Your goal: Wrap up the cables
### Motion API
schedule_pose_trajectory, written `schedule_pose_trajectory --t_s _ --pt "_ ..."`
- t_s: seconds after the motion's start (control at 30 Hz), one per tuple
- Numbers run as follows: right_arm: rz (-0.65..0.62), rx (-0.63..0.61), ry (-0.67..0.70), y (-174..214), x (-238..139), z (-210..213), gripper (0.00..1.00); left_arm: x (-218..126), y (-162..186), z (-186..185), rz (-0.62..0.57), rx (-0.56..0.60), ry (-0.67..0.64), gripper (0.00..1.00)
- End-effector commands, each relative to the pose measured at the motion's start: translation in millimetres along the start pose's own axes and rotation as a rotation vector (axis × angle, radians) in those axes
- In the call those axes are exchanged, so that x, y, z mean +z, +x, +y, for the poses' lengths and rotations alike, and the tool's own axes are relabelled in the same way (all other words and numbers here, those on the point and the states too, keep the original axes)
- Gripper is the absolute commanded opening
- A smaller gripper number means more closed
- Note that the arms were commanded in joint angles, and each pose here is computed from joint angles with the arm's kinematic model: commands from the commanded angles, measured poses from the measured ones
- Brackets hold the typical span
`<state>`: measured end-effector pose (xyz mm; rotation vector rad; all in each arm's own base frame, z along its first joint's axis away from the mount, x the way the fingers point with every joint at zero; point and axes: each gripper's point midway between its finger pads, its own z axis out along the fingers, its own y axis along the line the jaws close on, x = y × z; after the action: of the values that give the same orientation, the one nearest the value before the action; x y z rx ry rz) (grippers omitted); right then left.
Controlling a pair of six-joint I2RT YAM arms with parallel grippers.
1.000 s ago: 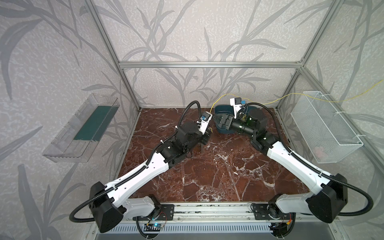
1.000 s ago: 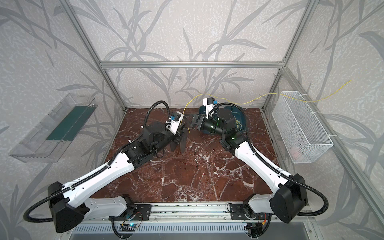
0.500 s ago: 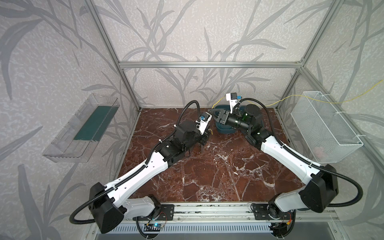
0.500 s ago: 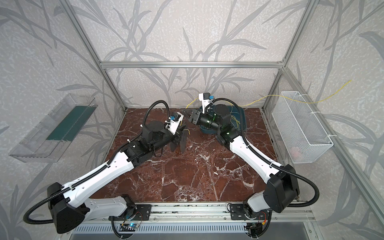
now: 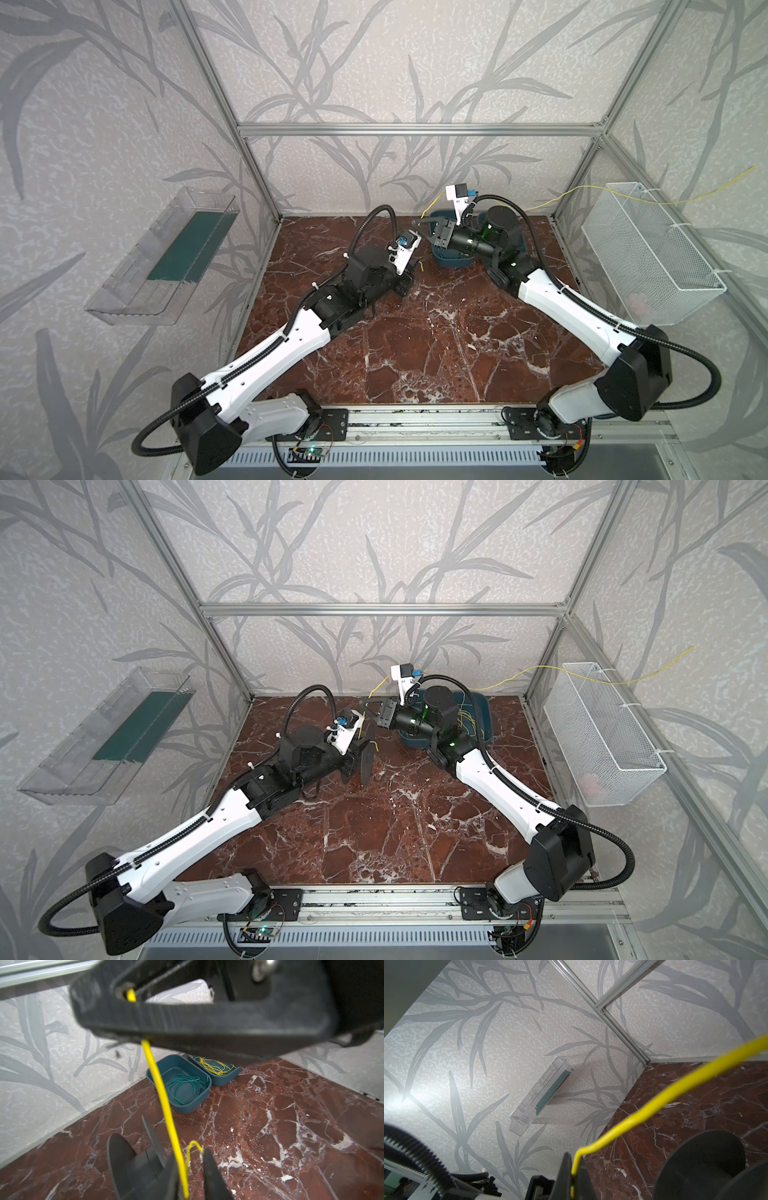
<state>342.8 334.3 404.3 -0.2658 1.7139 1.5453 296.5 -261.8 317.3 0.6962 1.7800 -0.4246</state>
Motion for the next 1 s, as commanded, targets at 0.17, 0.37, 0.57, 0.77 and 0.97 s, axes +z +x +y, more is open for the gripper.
schedule_pose_trajectory --t_s 0.17,0.37,0.57,0.77,0.97 --pt "-0.075 0.027 -0.051 -22.9 6.2 13.2 0.00 -51.6 7.8 21.0 -0.180 -0.091 -0.104 0.62" --pt "-0.086 0.149 -0.093 -17.3 28.7 -8.9 0.00 -72.1 36.7 54.1 -0.290 -0.248 -0.266 0.63" --pt "-0.112 0.258 -0.139 -14.1 47.7 -31.5 0.00 -68.6 56.1 63.9 -0.362 -0.295 -0.302 0.73" --pt "-0.144 0.314 -0.152 -15.2 53.8 -46.4 0.00 -60.9 67.5 66.5 -0.378 -0.261 -0.309 0.80" --pt "-0.169 0.381 -0.204 -23.4 56.3 -47.6 0.00 -56.0 79.5 69.0 -0.372 -0.242 -0.324 0.81"
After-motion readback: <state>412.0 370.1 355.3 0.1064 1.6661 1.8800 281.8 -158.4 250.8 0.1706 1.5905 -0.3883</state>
